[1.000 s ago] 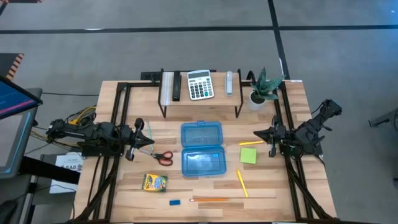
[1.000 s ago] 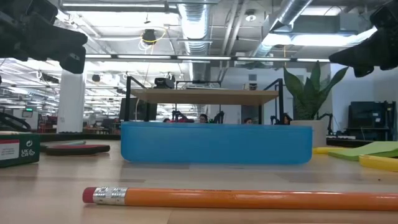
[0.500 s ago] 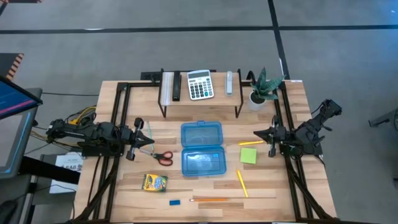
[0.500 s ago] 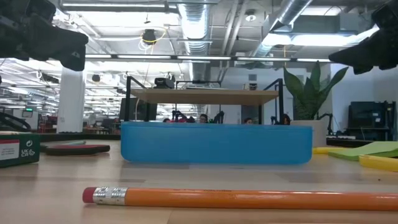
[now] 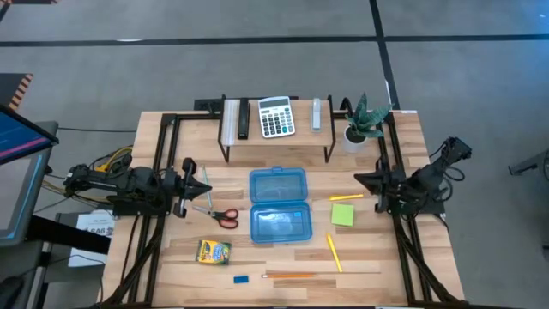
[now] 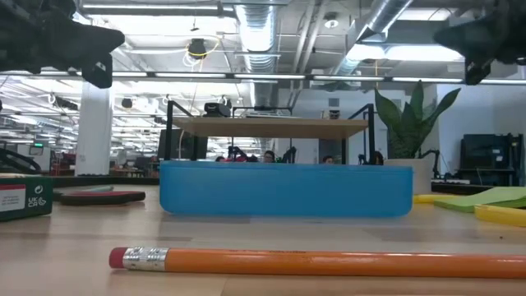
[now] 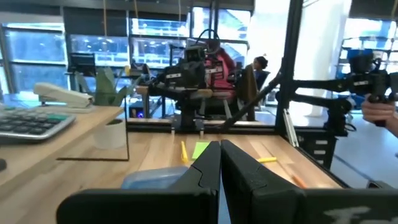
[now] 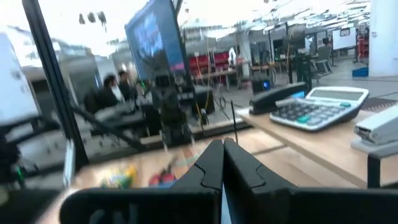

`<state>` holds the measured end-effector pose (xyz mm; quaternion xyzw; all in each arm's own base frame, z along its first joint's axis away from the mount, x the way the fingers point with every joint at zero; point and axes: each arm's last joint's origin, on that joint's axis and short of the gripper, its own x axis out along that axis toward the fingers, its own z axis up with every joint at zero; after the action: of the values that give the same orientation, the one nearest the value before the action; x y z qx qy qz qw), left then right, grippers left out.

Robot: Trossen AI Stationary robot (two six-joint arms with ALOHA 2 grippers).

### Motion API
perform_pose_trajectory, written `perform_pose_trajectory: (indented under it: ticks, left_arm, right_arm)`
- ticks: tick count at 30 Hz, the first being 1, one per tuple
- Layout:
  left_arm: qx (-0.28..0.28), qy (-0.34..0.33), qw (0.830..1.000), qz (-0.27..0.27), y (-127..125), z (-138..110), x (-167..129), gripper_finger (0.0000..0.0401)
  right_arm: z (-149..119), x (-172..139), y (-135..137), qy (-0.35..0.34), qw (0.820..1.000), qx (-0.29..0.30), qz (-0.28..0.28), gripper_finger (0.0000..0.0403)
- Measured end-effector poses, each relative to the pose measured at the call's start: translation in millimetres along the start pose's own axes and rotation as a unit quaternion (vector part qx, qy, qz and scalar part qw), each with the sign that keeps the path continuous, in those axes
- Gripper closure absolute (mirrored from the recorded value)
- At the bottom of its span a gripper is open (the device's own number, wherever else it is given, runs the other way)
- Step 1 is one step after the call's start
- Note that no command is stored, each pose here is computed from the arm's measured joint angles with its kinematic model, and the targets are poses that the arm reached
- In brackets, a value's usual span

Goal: Pack school essentials
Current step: Put the top yellow ballpoint pen into the blue supply box

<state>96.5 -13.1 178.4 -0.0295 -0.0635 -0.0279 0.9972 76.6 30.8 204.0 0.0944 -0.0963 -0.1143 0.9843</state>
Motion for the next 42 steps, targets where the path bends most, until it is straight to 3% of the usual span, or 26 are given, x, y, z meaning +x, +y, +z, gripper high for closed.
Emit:
perform_pose_trajectory:
  ticks: [6, 11, 21, 25, 34, 42]
  left_arm:
    - [-0.026, 0.0, 1.0, -0.001, -0.1, 0.0, 0.0, 0.0401]
    - [-0.012, -0.001, 1.0, -0.001, -0.1, 0.1, 0.0, 0.0401]
    - [0.007, -0.018, 1.0, 0.002, 0.0, 3.5, -0.1, 0.0401]
    - [0.016, -0.018, 1.0, 0.019, 1.0, 3.4, -0.1, 0.0401]
    - [-0.002, -0.024, 0.992, 0.121, 6.9, 3.9, -0.9, 0.0401]
    - [-0.011, -0.025, 0.993, 0.117, 6.6, 4.0, -0.9, 0.0401]
  right_arm:
    - [4.0, 0.3, 0.2, -0.014, 1.0, 0.026, 0.009, 0.0375]
    - [4.7, -0.7, 5.3, -0.016, 0.996, 0.013, 0.09, 0.0367]
    - [11.9, 4.0, 17.7, 0.017, 0.993, 0.0, 0.115, 0.0351]
    - [13.0, 11.4, 28.0, 0.048, 0.992, -0.005, 0.113, 0.035]
    - [17.1, 36.8, 62.0, 0.114, 0.988, -0.039, 0.094, 0.035]
    - [-3.1, 58.8, 87.6, 0.171, 0.979, -0.096, 0.059, 0.0351]
